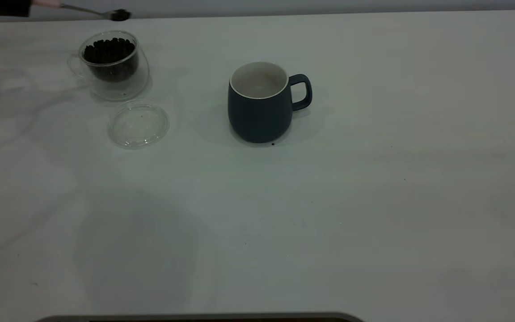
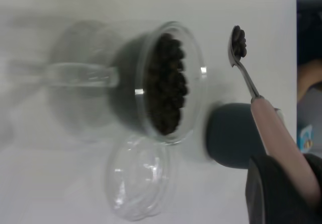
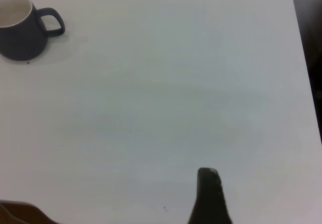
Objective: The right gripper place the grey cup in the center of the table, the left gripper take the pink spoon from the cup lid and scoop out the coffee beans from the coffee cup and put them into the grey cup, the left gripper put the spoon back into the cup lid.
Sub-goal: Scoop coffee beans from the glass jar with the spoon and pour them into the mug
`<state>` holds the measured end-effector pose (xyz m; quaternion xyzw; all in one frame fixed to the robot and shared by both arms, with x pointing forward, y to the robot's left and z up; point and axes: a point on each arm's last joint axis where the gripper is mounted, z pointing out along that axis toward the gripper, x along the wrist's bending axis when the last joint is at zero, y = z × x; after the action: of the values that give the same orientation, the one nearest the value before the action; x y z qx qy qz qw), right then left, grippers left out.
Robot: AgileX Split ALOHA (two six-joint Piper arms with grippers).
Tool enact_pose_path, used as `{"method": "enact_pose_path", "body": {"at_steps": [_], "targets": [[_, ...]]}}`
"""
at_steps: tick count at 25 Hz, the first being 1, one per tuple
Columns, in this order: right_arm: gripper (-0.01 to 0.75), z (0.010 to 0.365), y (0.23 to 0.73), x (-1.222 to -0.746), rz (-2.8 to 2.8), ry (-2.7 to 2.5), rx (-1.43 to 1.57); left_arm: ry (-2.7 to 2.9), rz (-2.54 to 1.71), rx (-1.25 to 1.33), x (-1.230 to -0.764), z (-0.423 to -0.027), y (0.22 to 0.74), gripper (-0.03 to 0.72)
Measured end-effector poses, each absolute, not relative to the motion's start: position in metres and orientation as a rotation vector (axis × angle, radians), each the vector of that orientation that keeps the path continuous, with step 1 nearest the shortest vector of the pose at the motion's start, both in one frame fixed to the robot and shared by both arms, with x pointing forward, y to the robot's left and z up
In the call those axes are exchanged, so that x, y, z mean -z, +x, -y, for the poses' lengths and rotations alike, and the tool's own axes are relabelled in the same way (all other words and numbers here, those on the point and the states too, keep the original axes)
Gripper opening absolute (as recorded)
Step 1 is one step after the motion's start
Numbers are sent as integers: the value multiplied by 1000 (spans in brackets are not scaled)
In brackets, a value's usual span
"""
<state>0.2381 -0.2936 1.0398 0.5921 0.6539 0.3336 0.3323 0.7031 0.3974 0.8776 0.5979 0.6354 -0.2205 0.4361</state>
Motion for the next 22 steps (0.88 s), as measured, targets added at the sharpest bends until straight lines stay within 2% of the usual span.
{"method": "enact_pose_path", "body": {"at_steps": [13,22], "targets": [[591,294,238,-1040,-1708,1547,-872,1605,-1467,634,-885,-322,713,127],[591,294,238,-1040,-1708,1547,-872,1645,-1422,672,-885,-292,714,127]]}}
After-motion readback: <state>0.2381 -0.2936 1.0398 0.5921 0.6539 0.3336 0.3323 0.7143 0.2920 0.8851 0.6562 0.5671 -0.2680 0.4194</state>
